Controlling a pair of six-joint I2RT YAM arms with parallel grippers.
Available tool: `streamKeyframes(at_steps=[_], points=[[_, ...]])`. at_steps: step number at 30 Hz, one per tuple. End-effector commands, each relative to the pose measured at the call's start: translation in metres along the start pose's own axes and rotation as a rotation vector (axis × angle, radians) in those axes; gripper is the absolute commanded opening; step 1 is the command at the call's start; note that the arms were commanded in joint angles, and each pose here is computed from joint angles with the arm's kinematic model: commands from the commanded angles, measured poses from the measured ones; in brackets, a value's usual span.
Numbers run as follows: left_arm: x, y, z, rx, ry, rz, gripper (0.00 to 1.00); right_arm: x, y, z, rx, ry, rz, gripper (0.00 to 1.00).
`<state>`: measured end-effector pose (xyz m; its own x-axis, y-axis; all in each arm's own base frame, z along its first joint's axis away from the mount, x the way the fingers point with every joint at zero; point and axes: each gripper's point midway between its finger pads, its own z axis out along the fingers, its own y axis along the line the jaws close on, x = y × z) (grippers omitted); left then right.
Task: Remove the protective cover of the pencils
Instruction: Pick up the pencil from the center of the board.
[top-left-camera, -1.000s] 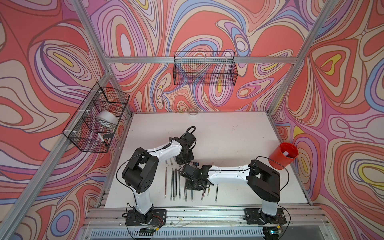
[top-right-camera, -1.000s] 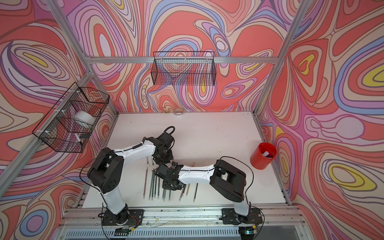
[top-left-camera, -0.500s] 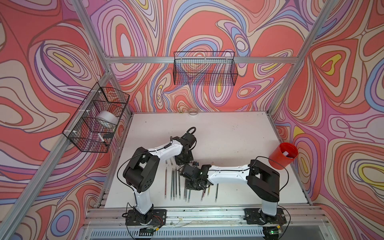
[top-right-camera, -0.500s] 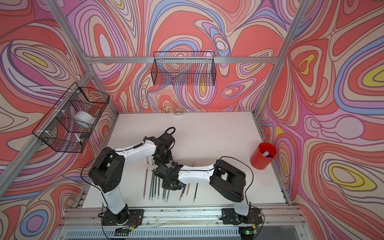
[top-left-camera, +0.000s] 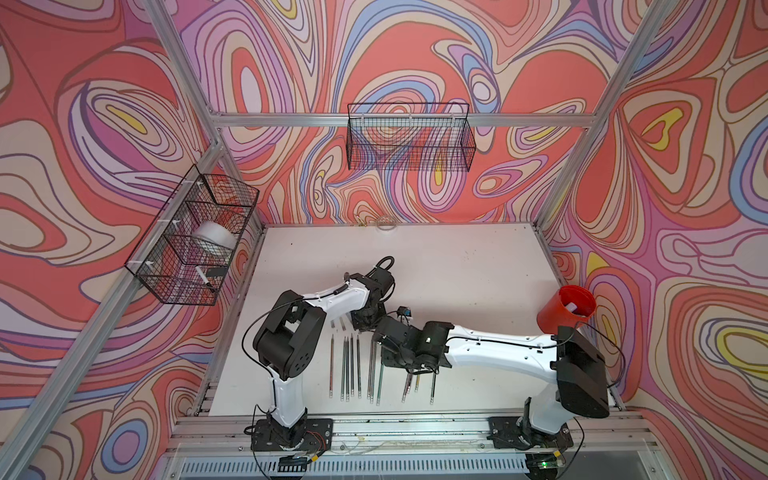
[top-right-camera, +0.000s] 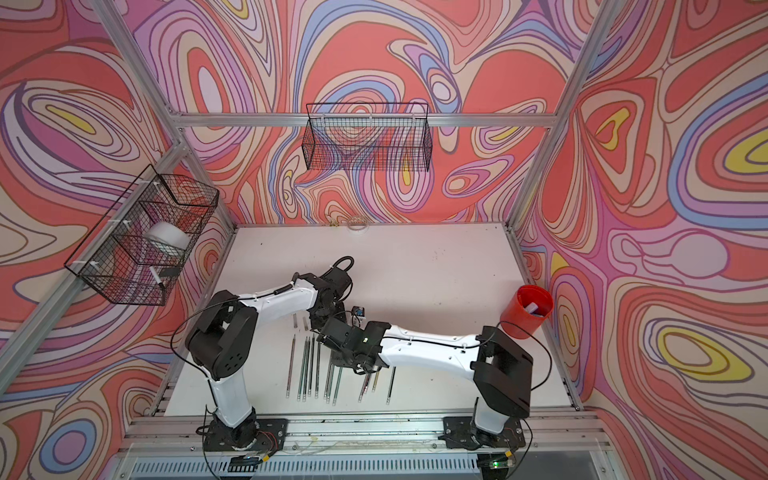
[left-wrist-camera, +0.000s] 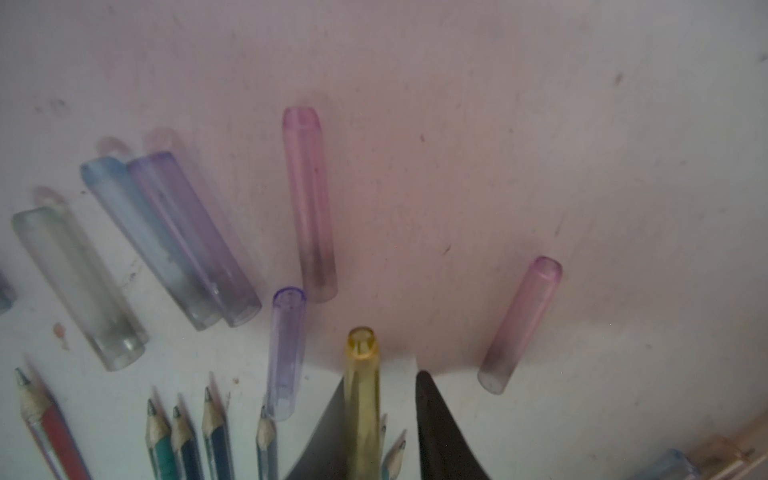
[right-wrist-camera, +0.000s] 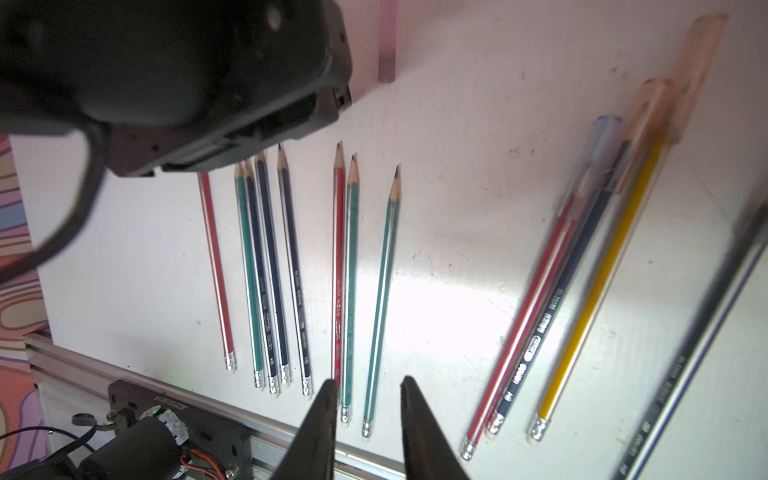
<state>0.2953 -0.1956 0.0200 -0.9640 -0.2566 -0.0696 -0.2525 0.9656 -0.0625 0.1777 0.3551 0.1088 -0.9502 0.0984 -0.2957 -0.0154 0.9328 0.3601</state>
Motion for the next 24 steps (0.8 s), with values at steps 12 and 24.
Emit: streamKeyframes(at_steps=[12,24], points=[[0.006,-0.019,0.004,0.087,0.039,0.009,0.45,-0.014,-0.006,0.014,-0.105,-0.072,0.059,0.26],[0.005,-0.028,-0.006,0.182,0.044,-0.027,0.59,-0.069,0.034,0.017,-0.267,-0.233,0.113,0.27]])
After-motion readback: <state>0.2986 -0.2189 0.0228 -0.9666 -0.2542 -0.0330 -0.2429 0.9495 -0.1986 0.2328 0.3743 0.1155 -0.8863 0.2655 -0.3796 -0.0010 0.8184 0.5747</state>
